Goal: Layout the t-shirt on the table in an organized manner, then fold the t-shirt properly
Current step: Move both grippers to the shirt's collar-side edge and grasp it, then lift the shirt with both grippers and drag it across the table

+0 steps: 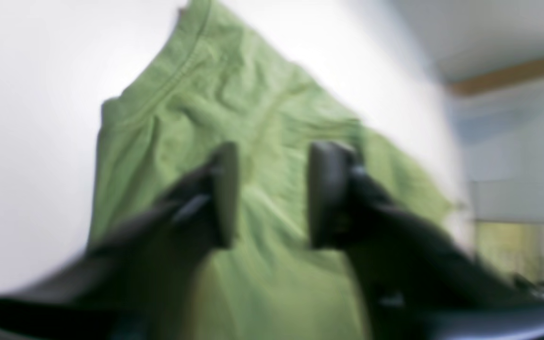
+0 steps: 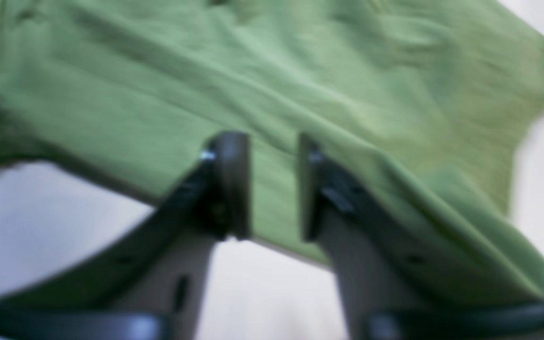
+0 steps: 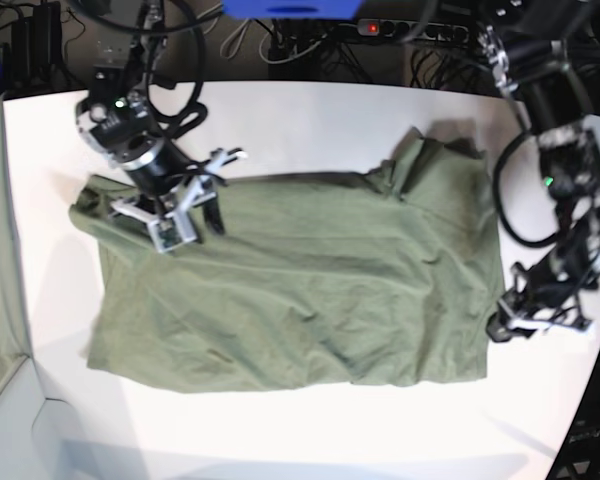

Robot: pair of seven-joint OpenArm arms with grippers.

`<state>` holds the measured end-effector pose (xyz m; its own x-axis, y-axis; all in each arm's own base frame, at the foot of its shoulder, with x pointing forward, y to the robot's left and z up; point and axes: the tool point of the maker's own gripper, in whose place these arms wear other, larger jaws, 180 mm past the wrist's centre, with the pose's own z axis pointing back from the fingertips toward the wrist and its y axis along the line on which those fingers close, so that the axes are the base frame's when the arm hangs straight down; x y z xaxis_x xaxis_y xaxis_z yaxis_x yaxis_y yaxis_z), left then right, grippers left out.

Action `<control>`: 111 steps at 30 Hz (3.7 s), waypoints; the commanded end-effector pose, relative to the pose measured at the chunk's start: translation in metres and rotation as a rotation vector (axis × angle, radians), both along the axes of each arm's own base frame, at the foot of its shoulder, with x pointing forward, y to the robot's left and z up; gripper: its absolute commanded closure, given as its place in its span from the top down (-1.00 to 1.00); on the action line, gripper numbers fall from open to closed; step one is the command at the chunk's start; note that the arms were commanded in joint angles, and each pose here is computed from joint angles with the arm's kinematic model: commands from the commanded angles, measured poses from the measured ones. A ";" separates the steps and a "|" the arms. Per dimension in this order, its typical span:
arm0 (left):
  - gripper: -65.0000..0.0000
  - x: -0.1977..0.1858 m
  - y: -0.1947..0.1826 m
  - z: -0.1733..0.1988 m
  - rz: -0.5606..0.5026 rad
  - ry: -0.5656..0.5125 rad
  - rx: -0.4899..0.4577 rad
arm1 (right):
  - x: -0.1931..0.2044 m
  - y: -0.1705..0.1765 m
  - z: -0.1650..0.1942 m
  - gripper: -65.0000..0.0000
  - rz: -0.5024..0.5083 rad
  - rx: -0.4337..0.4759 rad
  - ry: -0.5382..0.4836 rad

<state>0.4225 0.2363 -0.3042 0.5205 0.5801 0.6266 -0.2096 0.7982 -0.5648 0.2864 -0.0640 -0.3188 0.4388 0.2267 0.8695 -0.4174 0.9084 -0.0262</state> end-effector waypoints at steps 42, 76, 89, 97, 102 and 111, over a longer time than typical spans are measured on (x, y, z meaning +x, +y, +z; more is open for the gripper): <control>-0.85 -0.169 -0.134 -0.132 -0.360 0.124 0.310 | 0.180 -0.092 -0.054 -1.00 -0.032 -0.012 0.124; -0.85 0.092 -0.230 -0.026 -0.346 -0.188 0.301 | -0.036 0.060 -0.044 -1.00 0.145 0.085 0.151; -0.85 0.053 -0.164 -0.124 -0.377 -0.071 0.524 | -0.056 0.045 -0.103 -1.00 0.207 0.002 0.300; -0.85 -0.011 -0.105 -0.174 -0.379 0.032 0.579 | -0.021 -0.060 -0.125 -1.00 -0.019 -0.074 0.339; -0.85 -0.078 -0.116 -0.178 -0.452 0.015 0.538 | 0.014 -0.116 -0.121 -1.00 -0.114 -0.113 0.324; -0.85 -0.161 -0.206 -0.113 -0.582 -0.019 0.198 | 0.099 -0.200 -0.058 -1.00 -0.279 -0.123 0.174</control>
<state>0.2547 0.0327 -0.4271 0.7282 0.0652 0.6823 0.2857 0.8760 -0.3887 0.3712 -0.2599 -0.3975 0.6878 0.1713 0.7054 -0.1667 0.9831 -0.0762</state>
